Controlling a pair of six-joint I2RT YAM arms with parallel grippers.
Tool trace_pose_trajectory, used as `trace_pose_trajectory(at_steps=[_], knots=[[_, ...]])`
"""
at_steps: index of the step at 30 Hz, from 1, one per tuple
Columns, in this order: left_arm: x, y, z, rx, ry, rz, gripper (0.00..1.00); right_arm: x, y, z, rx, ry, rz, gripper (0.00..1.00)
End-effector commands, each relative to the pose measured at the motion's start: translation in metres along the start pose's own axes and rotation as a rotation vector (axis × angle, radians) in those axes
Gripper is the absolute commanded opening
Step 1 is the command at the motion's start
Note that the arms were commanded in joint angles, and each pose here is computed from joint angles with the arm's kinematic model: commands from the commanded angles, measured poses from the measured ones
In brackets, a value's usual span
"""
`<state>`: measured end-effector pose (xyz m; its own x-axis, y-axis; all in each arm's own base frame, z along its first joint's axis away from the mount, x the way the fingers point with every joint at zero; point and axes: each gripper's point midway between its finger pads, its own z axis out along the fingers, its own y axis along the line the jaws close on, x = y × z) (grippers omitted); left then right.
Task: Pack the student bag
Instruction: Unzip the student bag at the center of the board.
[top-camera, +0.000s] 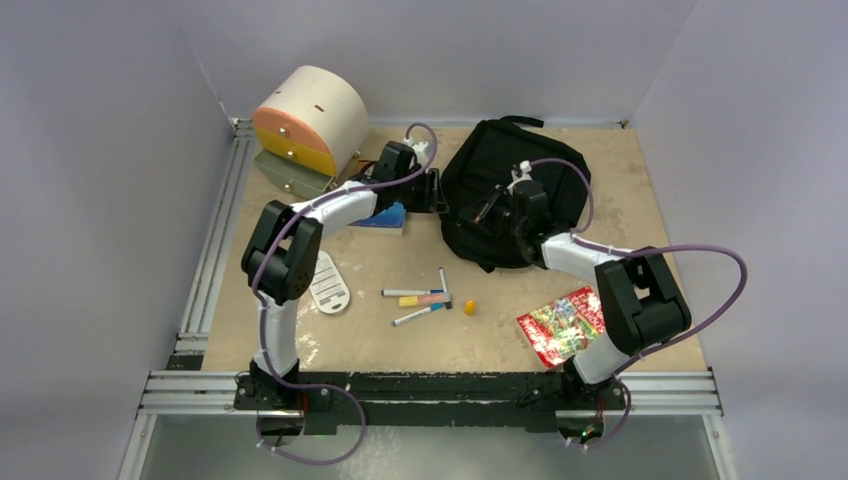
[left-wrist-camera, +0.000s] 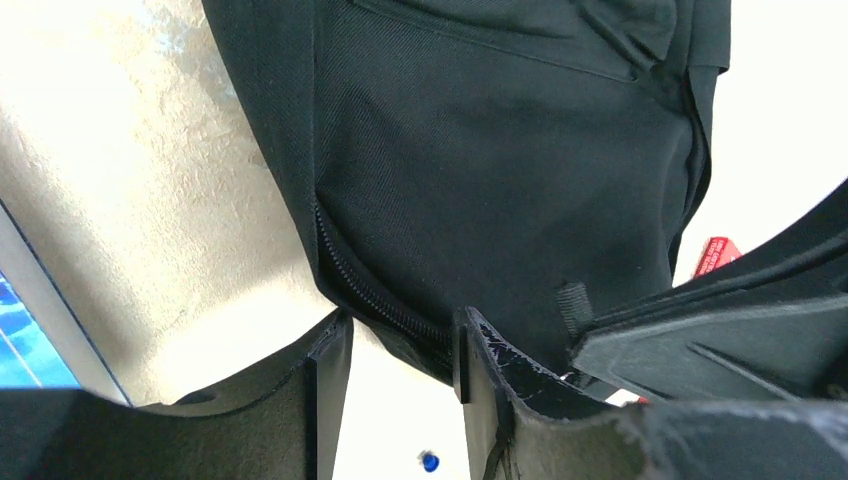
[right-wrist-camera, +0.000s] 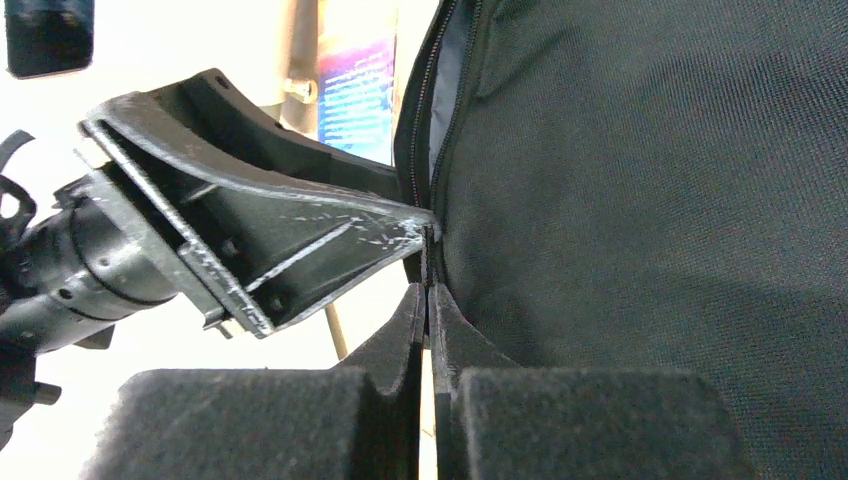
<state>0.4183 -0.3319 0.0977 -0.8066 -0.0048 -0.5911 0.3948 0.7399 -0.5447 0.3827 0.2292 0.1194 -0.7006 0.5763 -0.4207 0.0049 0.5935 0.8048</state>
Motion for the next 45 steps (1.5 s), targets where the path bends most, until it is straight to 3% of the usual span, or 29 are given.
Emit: trace_pose_trajectory(at_steps=[1,7,11,13,26,33,42,43,45], knots=[[-0.009,-0.011,0.007,0.041,-0.016,-0.026,0.41,-0.017,0.024,-0.009,-0.07,-0.064,-0.043,0.0],[0.001,-0.003,0.015,0.028,0.015,-0.046,0.34,-0.016,0.026,-0.011,-0.082,-0.059,-0.05,0.0],[-0.003,-0.003,0.016,0.026,0.004,-0.042,0.08,-0.016,0.027,-0.012,-0.081,-0.052,-0.069,0.0],[-0.01,-0.001,0.019,0.019,-0.004,-0.036,0.0,-0.013,0.026,-0.013,-0.076,-0.041,-0.083,0.0],[-0.051,0.029,0.033,-0.039,-0.034,-0.015,0.0,-0.015,0.005,-0.05,0.028,-0.125,-0.114,0.0],[-0.059,0.047,0.029,-0.061,-0.042,-0.017,0.0,-0.034,-0.016,-0.067,0.154,-0.219,-0.127,0.0],[-0.049,0.038,0.024,0.003,-0.024,0.004,0.0,-0.039,-0.014,-0.064,0.128,-0.203,-0.108,0.0],[-0.048,0.036,0.023,0.013,-0.025,0.009,0.0,-0.037,-0.011,-0.062,0.115,-0.187,-0.107,0.01],[-0.045,0.03,0.019,0.038,-0.024,0.022,0.0,-0.033,-0.004,-0.057,0.085,-0.15,-0.108,0.19]])
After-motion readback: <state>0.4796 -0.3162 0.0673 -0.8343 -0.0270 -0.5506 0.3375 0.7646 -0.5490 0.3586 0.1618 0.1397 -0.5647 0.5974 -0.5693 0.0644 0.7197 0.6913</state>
